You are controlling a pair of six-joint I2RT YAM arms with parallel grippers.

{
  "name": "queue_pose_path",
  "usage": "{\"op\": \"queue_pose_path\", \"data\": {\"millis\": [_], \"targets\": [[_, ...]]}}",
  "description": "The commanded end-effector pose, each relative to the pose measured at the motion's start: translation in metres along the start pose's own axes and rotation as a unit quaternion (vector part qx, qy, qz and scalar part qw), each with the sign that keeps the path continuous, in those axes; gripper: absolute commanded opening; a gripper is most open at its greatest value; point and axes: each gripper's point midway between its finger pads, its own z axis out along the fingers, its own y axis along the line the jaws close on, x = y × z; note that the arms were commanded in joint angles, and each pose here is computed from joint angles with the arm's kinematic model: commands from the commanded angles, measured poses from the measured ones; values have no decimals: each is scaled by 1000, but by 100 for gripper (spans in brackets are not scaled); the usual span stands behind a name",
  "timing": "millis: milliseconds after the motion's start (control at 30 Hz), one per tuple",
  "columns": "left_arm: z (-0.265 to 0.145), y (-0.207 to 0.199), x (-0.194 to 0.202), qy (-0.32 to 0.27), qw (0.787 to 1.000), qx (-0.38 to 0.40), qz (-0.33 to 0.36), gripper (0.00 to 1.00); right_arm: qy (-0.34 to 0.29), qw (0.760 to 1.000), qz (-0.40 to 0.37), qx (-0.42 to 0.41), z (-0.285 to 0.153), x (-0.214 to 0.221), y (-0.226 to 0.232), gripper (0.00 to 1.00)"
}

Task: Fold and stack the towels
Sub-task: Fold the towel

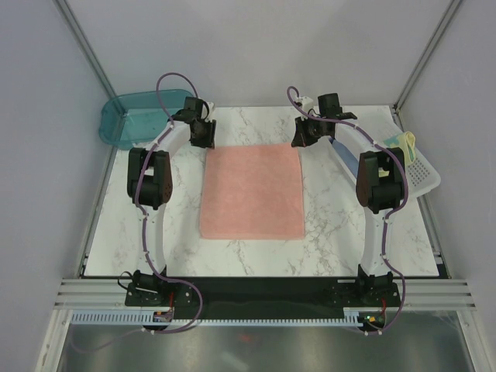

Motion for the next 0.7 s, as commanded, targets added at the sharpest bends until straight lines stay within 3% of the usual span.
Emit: {"op": "queue_pose_path", "data": {"millis": [0, 333, 500, 600, 667], "targets": [[-4, 5, -8, -6, 1000, -9, -23, 46, -23, 999, -25, 1, -5, -17, 1, 0], [9, 1, 2, 13, 1000, 6, -23, 42, -21, 999, -24, 4, -4, -16, 1, 0], [10, -2, 2, 15, 1000, 17, -22, 24, -19, 1000, -23, 5, -3, -14, 0, 0], [7, -4, 0, 13, 999, 20, -24, 3, -19, 1000, -24, 6, -4, -14, -1, 0], [2, -5, -5, 6, 999, 23, -23, 2, -22, 999, -22, 8, -5, -17, -1, 0]]}}
